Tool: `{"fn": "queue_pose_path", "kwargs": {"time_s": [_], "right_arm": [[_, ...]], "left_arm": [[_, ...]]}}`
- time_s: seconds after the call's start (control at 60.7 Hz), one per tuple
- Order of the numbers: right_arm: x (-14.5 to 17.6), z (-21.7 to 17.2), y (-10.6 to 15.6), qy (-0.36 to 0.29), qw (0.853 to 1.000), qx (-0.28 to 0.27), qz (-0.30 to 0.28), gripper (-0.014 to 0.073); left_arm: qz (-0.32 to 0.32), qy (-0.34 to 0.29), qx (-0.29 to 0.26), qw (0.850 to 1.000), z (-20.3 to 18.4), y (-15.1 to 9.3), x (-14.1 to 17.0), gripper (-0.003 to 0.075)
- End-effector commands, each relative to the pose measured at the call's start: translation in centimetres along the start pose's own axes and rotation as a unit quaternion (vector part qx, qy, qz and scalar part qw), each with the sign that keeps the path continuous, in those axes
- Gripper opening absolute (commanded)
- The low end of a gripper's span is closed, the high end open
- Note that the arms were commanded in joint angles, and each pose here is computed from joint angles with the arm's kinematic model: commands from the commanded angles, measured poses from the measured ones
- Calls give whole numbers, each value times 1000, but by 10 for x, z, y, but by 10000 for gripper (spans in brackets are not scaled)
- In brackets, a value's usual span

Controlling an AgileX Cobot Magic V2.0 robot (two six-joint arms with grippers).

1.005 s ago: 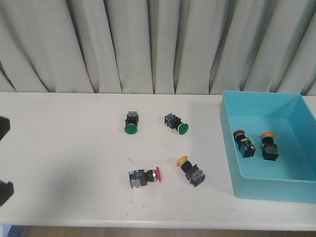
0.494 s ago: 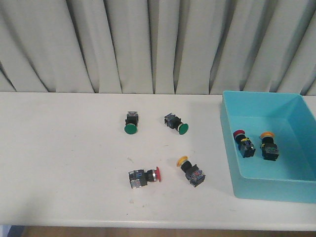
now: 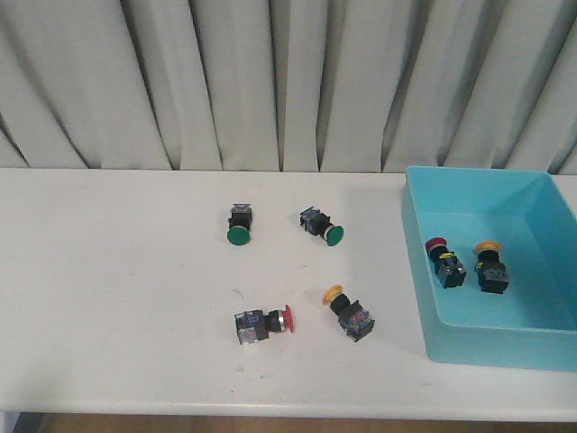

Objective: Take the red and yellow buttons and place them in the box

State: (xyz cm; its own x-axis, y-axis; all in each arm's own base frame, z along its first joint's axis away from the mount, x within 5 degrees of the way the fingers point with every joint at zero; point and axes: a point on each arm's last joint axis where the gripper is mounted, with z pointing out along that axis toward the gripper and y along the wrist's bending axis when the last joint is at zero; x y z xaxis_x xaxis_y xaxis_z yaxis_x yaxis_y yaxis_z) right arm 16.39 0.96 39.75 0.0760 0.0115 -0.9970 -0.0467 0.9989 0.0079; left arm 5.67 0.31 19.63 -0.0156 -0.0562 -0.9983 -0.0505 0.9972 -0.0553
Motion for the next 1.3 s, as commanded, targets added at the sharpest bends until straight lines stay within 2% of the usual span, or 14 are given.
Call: {"fn": "queue_pose_path", "kwargs": {"time_s": [0.0,0.132,0.478,1.285], "right_arm": [[-10,-2,2,-17,1000,-12,18,-8],[-10,-2,2,-17,1000,-12,18,-8],[-10,-2,2,-16,1000,-10,18,-8],[-10,-2,2,-17,1000,-11,18,-8]], "left_arm": [[8,-15,17,1000,1,-2,10,-6],[16,-14,40,999,1,-4,10,-6],[-13,-12,28,999,1,-3,11,-6],[-11,-13,23,1000,1,-2,10,-6]]}}
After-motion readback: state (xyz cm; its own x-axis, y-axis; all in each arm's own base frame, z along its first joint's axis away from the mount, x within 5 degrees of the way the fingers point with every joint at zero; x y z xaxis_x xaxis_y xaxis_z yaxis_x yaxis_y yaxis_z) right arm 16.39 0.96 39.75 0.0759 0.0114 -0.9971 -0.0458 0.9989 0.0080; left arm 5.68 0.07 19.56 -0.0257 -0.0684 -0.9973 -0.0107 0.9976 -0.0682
